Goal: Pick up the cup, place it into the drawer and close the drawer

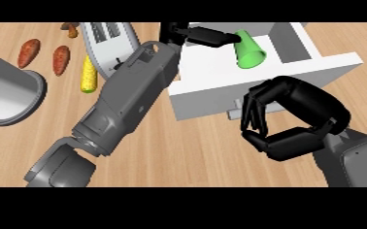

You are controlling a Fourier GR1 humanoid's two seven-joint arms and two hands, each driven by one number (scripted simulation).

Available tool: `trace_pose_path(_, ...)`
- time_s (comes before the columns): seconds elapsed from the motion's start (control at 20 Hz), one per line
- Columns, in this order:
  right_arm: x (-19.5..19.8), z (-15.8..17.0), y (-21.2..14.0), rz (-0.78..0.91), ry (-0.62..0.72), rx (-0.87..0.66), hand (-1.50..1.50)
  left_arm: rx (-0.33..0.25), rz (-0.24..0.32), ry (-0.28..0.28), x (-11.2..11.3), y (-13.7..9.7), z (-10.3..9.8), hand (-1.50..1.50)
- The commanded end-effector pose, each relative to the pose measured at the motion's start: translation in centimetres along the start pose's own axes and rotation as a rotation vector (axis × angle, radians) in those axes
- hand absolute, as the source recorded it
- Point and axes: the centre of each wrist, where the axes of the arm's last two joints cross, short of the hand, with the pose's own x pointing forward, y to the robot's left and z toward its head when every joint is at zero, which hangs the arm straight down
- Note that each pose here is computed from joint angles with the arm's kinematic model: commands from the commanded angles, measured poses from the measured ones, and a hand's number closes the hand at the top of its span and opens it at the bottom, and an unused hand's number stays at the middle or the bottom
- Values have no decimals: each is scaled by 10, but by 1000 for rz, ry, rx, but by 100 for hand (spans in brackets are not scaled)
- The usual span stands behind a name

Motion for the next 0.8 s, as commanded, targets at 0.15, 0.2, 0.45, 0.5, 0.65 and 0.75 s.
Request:
trace_pose_path(0.15,6,9,7,277,238,46,-150,86,19,-23,-12,7,6,-150)
trace_pose_path(0.2,1,8,11,342,249,61,-150,95,23,-5,-10,5,5,-150)
trace_pose_path(0.45,-52,10,38,389,383,-15,-150,65,107,-31,-12,8,8,-150)
trace_pose_path(0.5,-65,9,30,401,436,-21,-150,80,101,-22,-29,16,21,-150)
trace_pose_path(0.65,-102,5,40,403,496,21,-150,83,123,-35,-32,20,24,-150)
trace_pose_path(0.75,-122,15,37,417,526,96,-150,73,143,-24,-39,29,31,-150)
